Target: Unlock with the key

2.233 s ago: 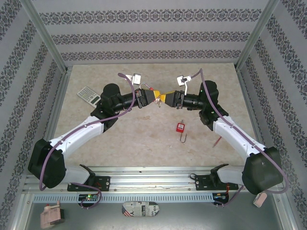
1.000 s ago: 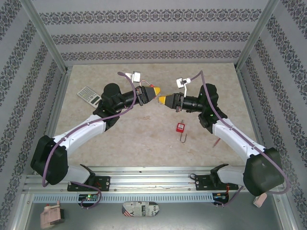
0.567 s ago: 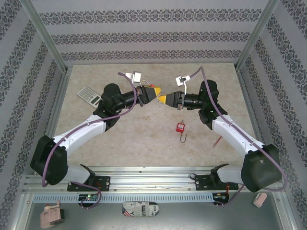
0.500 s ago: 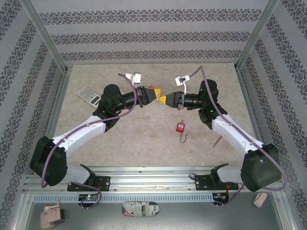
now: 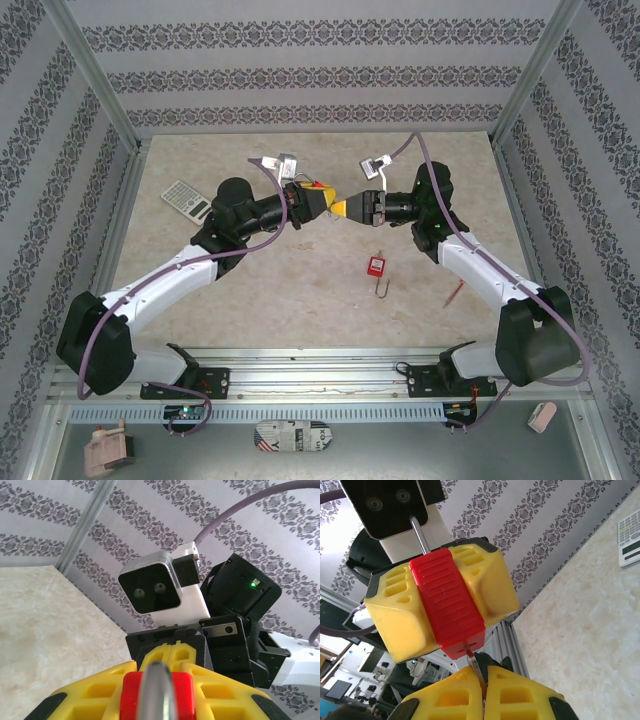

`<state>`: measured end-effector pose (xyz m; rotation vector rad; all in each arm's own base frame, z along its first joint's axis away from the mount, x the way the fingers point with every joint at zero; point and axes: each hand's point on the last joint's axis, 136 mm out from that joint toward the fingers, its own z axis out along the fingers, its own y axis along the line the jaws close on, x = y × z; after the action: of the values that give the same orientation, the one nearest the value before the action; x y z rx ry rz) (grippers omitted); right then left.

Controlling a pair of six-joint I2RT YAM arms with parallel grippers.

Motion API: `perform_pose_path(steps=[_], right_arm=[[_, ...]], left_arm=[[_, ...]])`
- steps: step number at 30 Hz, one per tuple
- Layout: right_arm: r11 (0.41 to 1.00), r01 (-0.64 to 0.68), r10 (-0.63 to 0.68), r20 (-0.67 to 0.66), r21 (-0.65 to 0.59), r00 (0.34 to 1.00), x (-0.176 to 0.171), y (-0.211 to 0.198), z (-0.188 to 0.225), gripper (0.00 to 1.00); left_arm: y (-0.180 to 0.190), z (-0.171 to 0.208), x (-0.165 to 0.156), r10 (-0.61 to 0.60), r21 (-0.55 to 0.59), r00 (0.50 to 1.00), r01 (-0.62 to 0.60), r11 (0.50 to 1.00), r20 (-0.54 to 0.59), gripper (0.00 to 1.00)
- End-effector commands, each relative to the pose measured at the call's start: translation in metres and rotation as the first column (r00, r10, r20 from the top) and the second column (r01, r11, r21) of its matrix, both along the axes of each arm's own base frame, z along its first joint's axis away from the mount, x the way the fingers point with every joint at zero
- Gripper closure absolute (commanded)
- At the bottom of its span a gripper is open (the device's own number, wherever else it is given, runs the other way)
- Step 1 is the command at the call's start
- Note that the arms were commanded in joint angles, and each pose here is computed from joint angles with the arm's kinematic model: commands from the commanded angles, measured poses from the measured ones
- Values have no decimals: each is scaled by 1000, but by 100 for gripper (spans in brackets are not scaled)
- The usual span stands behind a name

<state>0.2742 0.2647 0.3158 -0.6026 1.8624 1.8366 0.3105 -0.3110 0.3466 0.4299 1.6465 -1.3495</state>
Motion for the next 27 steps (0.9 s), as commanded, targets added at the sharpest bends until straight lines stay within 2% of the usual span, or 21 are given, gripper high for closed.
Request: perform_pose_path(steps=[1,6,12,17,22,27], right_arm=[[981,189,-193,156,40,969,31,0,36,100],[961,275,-261,209,-40,943,34,0,19,100],[925,347,-288,313,-153,905,29,9,2,100],[870,389,-239,432,-303,870,18,23,-14,100],[849,417,-235,474,-325,848,16,26,-18,100],[856,401,-217,478,-326,851,12,30,-19,100]], left_arm=[[-35,-43,-52,-190,118,969,209,971,-158,100],[-28,-36,-28,-54,132,959,93,987,-277,100],[-33,-46,-14,10,143,893,61,988,-450,100],[-29,-65,-6,102,230,824,35,973,-558,100],[-29,-81,-2,141,266,775,37,963,-616,100],[-33,-80,2,131,246,775,33,969,-618,100]])
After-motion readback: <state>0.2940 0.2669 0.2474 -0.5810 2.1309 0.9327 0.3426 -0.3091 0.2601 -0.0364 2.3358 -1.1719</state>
